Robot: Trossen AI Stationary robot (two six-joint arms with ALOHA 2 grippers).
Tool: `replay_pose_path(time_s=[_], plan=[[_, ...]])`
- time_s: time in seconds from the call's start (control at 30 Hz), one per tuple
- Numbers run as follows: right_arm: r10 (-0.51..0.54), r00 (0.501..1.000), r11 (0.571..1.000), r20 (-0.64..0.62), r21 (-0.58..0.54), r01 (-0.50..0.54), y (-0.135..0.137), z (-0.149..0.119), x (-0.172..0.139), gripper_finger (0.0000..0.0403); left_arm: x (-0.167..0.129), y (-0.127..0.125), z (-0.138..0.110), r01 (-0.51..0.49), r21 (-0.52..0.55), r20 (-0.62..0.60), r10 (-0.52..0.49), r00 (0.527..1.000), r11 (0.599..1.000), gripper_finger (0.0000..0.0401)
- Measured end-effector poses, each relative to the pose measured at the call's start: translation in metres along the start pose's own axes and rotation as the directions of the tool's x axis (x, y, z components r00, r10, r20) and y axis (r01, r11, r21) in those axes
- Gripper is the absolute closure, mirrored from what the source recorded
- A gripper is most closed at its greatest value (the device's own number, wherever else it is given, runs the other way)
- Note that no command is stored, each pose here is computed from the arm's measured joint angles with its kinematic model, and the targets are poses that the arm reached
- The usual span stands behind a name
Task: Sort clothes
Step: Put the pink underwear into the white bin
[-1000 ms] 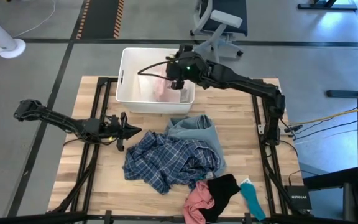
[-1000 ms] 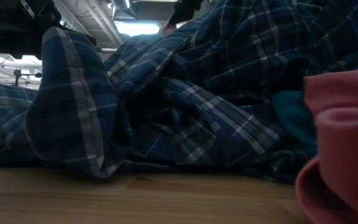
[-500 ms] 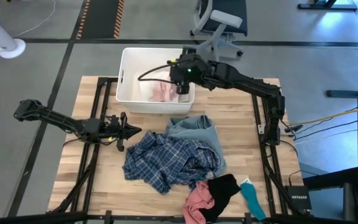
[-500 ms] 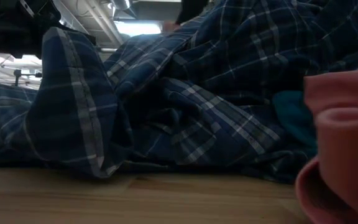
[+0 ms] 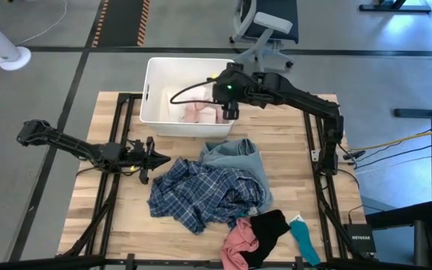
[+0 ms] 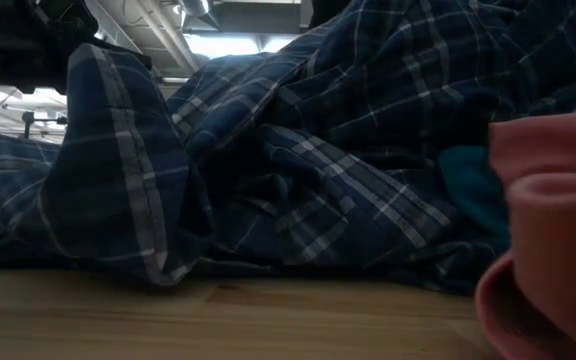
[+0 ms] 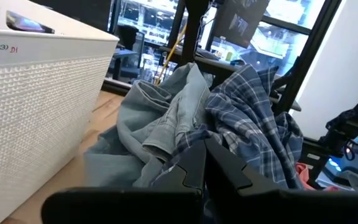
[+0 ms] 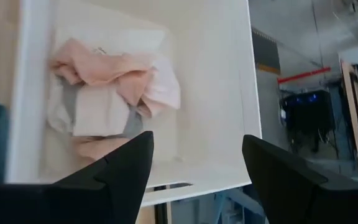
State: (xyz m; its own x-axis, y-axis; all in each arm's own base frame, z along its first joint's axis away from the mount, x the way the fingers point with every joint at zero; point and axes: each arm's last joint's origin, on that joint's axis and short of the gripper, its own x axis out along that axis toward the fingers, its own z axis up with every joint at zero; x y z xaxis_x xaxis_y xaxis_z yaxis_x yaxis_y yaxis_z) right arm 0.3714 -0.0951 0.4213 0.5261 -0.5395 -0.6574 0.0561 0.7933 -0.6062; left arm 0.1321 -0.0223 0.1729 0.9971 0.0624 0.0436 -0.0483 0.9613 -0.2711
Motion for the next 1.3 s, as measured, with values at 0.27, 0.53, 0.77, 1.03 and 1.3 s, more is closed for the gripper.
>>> replay_pose_path(time_s=[0.27,0.53,0.77,1.03,1.3], plan=[[0.103,0.992,0.986,0.069,-0.139,-0.093,0.030,0.011,-0.064,0.0136,0.000,-0.001,0.004,0.010,0.019,0.042,-0.011,0.999,1.000,0.0401],[0.137,0.985,0.965,0.101,-0.239,-0.110,0.092,0.016,-0.129,0.0136,0.000,-0.001,0.004,0.005,0.043,0.042,-0.006,0.999,0.999,0.0401],[0.181,0.971,0.947,0.156,-0.295,-0.129,0.144,0.015,-0.173,0.0136,0.000,-0.001,0.004,0.004,0.027,0.038,-0.005,0.999,1.000,0.0401],[0.227,0.956,0.941,0.186,-0.296,-0.166,0.205,-0.005,-0.221,0.0136,0.000,-0.001,0.004,0.004,0.021,0.039,-0.005,0.999,1.000,0.0401],[0.330,0.939,0.914,0.091,-0.280,-0.294,0.287,-0.039,-0.228,0.0136,0.000,-0.001,0.004,0.004,0.021,0.038,-0.004,0.999,1.000,0.0401]])
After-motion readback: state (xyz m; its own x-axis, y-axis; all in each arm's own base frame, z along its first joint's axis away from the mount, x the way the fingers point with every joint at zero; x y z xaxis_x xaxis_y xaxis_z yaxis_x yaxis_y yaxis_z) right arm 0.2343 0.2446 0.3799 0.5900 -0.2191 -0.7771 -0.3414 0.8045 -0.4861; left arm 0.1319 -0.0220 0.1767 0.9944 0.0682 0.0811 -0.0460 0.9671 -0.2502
